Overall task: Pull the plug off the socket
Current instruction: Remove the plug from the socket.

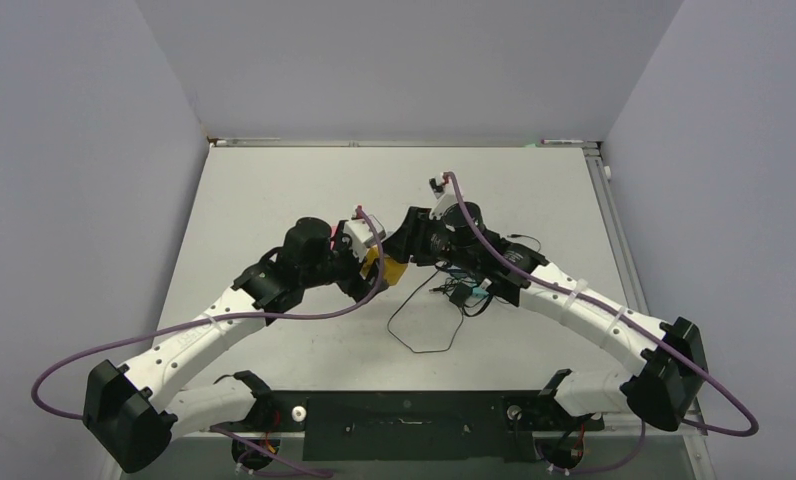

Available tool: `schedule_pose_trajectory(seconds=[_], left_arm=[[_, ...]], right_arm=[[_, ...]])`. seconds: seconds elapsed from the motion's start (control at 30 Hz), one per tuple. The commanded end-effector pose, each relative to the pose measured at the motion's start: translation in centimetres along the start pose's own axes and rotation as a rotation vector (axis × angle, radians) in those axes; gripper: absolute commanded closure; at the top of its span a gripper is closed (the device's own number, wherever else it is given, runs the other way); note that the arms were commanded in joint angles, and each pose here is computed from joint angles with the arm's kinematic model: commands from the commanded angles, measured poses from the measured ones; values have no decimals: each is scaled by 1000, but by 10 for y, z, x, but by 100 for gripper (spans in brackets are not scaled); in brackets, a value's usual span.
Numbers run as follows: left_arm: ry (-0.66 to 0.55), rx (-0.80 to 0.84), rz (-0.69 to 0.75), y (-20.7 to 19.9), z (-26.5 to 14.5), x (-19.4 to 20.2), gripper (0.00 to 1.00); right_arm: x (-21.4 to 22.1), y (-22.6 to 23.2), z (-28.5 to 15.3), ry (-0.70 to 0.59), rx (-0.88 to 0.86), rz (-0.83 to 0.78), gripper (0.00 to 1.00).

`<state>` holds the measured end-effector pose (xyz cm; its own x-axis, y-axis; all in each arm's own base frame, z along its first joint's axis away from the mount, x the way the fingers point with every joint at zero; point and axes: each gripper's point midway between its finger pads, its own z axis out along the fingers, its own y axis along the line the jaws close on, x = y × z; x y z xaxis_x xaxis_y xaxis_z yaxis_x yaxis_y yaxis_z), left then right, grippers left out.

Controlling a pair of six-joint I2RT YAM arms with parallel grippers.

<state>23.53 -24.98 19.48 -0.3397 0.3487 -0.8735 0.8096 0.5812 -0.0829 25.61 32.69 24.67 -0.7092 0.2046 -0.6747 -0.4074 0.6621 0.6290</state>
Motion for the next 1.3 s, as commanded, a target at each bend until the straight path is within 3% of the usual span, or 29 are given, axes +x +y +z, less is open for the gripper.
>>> schedule_pose_trajectory(seconds=[0.0,0.63,1.27], left_arm=[[-95,6,38,1,-5,-27,100],[-166,40,-39,12,-15,-40,100],[-116,-8,24,11,-10,-30,100]], right_arm=[[-13,2,-1,-88,103,-60,95],[-4,20,-8,-154,345,-289,95],[-16,7,-2,-59,80,-66,95]])
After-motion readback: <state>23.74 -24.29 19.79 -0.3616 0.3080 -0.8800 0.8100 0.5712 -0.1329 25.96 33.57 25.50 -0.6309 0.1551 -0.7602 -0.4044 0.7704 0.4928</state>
